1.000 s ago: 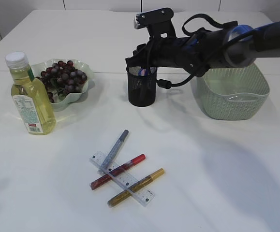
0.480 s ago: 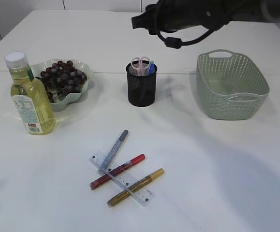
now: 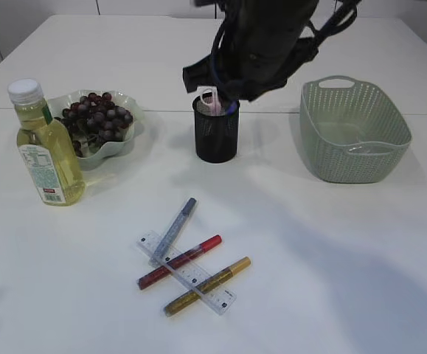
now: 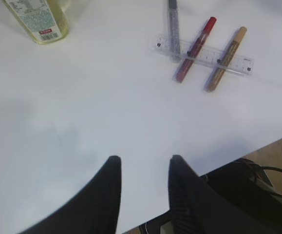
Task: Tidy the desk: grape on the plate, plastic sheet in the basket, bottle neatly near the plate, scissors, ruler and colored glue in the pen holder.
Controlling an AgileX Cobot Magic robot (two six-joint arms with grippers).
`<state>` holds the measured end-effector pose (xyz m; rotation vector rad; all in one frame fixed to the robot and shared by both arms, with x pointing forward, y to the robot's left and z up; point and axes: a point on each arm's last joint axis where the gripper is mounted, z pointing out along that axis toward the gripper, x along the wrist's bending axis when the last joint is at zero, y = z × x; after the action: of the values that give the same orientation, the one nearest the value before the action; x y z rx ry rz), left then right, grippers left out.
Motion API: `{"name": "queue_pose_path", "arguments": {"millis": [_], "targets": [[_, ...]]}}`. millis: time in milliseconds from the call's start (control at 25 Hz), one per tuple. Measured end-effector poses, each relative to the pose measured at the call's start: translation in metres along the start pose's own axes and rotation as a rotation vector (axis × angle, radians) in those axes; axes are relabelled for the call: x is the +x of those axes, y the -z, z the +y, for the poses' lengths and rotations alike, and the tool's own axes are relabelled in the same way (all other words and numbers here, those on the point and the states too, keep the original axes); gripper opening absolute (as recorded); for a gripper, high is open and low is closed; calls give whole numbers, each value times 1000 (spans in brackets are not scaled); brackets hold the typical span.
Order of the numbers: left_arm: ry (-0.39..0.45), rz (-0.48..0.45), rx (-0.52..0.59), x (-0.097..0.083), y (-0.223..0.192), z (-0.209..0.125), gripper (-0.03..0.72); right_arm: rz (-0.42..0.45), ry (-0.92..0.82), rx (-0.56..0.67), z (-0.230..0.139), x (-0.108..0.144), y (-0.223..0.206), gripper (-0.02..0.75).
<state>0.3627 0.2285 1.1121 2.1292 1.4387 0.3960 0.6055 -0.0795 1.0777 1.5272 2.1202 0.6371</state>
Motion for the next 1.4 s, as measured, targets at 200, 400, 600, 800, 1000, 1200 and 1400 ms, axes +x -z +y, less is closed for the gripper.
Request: {"name": "queue_pose_path", "arguments": {"millis": [200, 400, 600, 800, 1000, 1200, 1400], "targets": [[9, -7, 33, -1, 0, -3, 304, 146, 17, 249, -22, 15, 5, 324], [9, -2, 58, 0, 0, -5, 365, 242, 37, 401, -35, 23, 12, 395], [10, 4, 86, 0, 0, -8, 371, 290, 71, 418, -37, 29, 14, 491], [33, 11, 115, 1, 0, -10, 371, 337, 209, 411, -44, 54, 21, 502], [35, 19, 153, 1, 1, -14, 372, 362, 295, 468, -59, 84, 4, 503], [37, 24, 176, 2, 1, -16, 372, 363, 322, 529, -71, 96, -18, 503], [43, 11, 181, 1, 1, -16, 373, 352, 297, 589, -81, 101, -39, 503]]}}
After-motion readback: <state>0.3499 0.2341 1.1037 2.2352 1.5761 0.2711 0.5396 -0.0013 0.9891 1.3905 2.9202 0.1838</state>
